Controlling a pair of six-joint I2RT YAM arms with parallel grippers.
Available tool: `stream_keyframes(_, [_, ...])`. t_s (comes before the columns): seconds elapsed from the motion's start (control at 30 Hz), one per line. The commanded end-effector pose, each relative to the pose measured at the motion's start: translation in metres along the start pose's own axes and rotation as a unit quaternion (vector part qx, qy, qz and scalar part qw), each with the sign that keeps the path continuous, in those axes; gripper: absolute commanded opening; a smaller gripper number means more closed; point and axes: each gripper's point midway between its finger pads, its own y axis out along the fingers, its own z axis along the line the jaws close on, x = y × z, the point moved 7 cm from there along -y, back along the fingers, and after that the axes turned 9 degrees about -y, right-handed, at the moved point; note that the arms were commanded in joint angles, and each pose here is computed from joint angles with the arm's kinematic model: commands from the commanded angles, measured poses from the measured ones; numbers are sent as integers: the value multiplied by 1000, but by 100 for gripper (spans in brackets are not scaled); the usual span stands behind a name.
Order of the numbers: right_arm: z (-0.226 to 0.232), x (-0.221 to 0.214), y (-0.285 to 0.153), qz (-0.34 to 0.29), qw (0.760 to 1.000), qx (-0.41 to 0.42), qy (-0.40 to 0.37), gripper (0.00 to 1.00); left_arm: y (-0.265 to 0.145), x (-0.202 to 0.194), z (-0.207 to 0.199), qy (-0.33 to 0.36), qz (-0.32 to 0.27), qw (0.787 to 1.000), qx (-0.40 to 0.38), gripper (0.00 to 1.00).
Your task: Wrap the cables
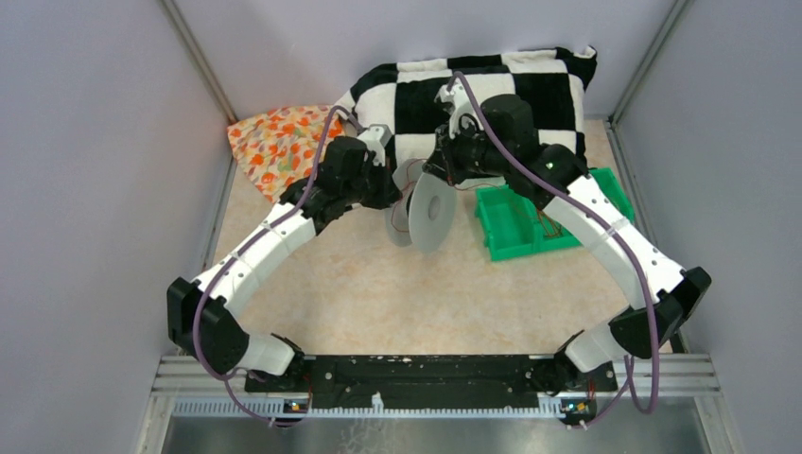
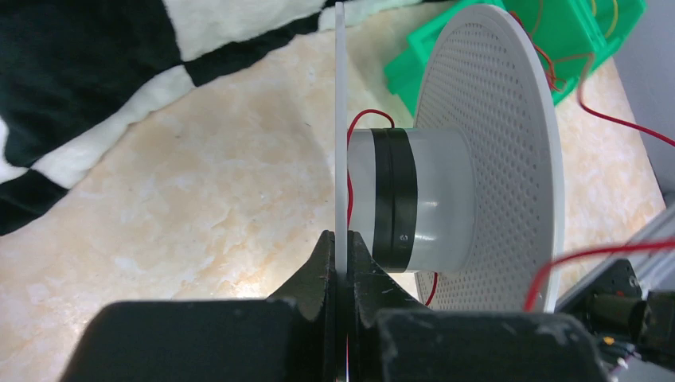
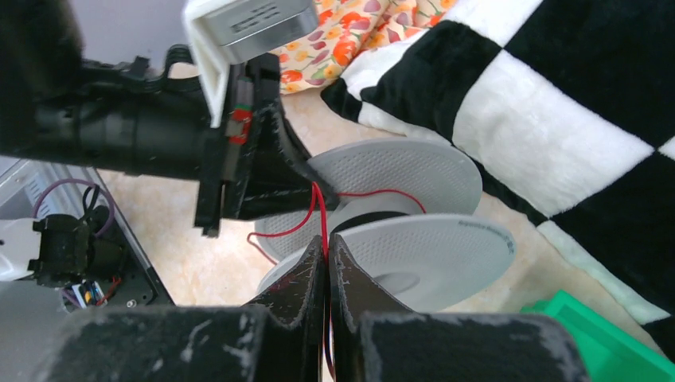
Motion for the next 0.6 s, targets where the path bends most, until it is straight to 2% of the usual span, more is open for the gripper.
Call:
stream_keyframes(0.0, [-10, 10, 5, -17, 999, -29, 15, 0, -24, 15, -29, 27, -35, 994, -100, 0])
stream_keyframes(0.3, [-37, -17, 10, 8, 996, -71, 55, 0, -46, 15, -53, 57, -18, 978, -201, 0])
stream_keyframes(0.57, [-67, -30, -6, 4, 990, -108, 87, 0, -58, 3, -54, 94, 16, 968, -233, 0])
